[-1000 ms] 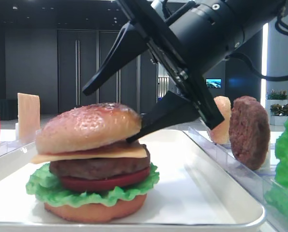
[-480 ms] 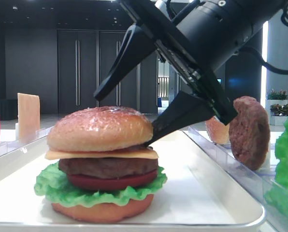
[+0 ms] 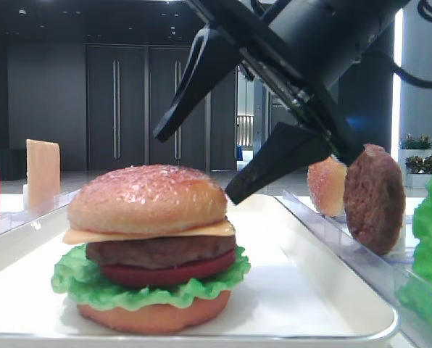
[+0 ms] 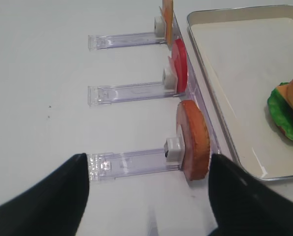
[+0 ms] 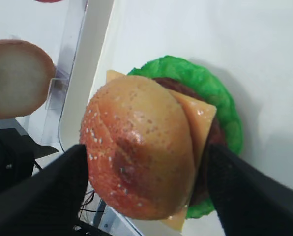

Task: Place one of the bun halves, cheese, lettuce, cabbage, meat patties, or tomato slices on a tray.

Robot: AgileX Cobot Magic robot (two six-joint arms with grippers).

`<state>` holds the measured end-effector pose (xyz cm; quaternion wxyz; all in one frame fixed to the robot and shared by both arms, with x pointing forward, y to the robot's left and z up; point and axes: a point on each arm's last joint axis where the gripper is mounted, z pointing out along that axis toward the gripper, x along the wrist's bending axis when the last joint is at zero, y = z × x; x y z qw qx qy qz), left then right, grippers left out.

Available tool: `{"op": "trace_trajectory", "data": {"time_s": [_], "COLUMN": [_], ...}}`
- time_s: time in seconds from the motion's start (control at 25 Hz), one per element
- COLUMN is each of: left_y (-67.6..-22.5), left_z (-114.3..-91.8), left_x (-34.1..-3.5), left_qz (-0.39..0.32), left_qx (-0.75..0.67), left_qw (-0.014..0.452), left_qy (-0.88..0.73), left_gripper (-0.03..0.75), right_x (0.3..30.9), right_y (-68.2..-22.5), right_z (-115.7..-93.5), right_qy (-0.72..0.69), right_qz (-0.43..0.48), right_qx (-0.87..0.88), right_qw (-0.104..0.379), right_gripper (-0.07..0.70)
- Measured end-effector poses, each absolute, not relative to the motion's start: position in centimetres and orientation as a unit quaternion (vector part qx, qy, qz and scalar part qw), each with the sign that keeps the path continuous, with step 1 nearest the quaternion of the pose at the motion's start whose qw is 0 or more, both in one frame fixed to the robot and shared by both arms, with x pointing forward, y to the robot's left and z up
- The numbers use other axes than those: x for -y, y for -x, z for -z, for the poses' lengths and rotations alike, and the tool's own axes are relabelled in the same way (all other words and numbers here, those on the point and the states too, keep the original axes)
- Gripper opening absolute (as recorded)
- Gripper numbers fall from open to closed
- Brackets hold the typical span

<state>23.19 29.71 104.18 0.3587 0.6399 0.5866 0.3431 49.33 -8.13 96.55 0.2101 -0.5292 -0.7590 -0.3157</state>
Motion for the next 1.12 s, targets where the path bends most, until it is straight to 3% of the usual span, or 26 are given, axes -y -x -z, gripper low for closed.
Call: {"op": "trace_trajectory", "data": {"time_s": [0.28, 0.72, 0.88, 1.12], "left_y": [-23.2, -23.2, -23.2, -23.2], "left_z": [-104.2, -104.2, -104.2, -104.2], "left_x": [-29.7, -29.7, -29.7, -29.7], "left_qz": [-0.343, -0.343, -0.343, -0.343], "left_qx": [-0.587, -0.587, -0.587, -0.587], "left_qw": [0.359, 0.359, 0.359, 0.359], "left_qy": [-0.640, -0.640, -0.640, -0.640], "left_gripper": [0.576, 0.576, 0.576, 0.576], "right_x": [8.4, 10.2, 12.7, 18.2], "right_y": [-50.2, -52.5, -54.1, -56.2], "right_z": [-99.3, -105.5, -107.4, -107.6], "right_qy": [0.529, 0.543, 0.563, 0.609], "right_qz": [0.297, 0.238, 0.227, 0.181], "right_qx": [0.777, 0.803, 0.793, 0.772], "right_qw": [0.168, 0.066, 0.047, 0.003], "right_gripper": [0.486, 0.486, 0.486, 0.486]}}
